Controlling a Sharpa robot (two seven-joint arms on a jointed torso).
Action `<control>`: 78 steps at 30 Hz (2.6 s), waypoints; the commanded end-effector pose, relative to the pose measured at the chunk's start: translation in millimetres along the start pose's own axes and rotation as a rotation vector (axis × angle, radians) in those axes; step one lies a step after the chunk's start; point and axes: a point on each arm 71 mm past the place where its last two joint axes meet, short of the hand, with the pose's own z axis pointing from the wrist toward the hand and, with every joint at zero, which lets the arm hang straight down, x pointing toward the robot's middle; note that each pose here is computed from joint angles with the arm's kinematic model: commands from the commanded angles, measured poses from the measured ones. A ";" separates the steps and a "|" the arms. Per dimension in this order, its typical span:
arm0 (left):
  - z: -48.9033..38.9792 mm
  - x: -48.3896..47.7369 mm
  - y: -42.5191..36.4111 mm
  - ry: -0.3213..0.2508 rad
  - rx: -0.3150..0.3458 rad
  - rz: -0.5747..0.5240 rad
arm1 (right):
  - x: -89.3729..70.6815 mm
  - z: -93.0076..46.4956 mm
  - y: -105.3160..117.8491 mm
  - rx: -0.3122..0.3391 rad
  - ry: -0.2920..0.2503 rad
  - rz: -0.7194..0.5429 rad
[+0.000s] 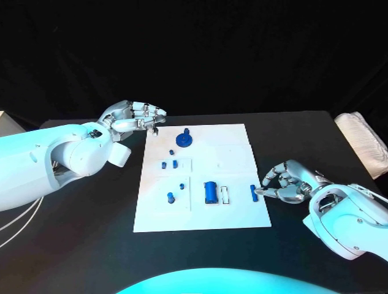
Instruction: Assemble the parts on the task board
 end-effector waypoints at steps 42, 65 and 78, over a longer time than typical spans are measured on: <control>-0.8 3.3 0.6 0.021 0.002 -0.002 | 49.1 28.6 -1.0 0.043 0.094 -0.179; -1.9 2.9 0.9 0.024 -0.005 -0.004 | 60.5 26.0 11.0 0.010 0.110 -0.264; -1.6 3.3 1.0 0.025 -0.007 -0.004 | 41.9 17.2 42.1 -0.016 0.076 0.025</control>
